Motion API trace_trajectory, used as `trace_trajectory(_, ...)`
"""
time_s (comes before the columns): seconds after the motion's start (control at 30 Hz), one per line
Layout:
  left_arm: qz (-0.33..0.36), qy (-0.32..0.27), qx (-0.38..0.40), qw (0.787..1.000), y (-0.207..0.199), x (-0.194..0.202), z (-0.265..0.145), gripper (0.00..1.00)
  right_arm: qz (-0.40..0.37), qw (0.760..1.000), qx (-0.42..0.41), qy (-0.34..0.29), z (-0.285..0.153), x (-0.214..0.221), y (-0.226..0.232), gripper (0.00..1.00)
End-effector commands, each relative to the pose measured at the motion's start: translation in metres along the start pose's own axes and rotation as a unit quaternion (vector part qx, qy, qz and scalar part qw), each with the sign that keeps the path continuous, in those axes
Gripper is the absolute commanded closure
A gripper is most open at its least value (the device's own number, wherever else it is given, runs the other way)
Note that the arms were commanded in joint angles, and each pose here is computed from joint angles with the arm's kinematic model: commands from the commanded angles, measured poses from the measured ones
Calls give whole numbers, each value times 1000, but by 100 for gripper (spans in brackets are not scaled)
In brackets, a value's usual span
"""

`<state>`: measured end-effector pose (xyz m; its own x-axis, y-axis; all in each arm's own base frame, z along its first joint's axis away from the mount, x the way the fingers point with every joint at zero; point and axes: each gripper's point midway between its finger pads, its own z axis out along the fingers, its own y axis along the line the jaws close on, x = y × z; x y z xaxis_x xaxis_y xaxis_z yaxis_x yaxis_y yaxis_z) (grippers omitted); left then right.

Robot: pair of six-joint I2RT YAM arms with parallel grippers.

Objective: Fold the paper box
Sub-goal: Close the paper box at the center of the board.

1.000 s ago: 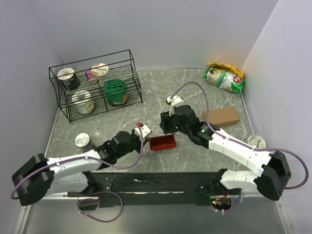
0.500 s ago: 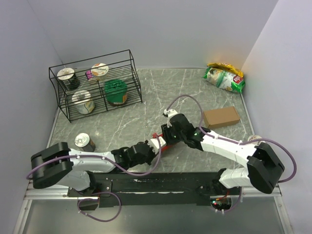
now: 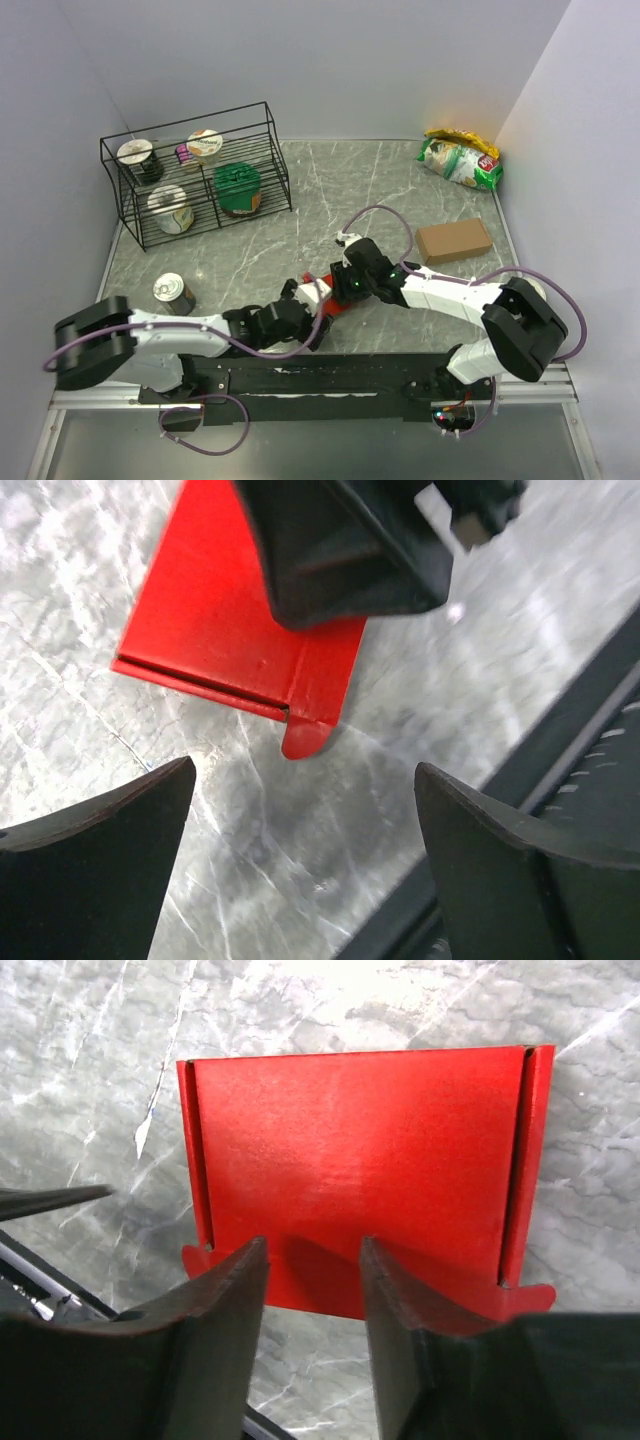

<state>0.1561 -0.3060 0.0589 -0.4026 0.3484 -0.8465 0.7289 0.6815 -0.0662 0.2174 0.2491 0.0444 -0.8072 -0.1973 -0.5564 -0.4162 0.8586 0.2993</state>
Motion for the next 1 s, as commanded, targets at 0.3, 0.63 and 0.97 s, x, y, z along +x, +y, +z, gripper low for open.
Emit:
trace_trajectory(0.3,-304,-42,12,952,46,-59,-6,4,-21,998,-6,-54,-46,-64,-26,16)
trace_trajectory(0.63,-374,-16,33,927,66,-53,19,4,-50,998,-40,15,-15,-55,-42,13)
trace_trajectory(0.97,-404,30,38,913,64,-22,32,2,21,993,-48,110,15,-5,-48,35)
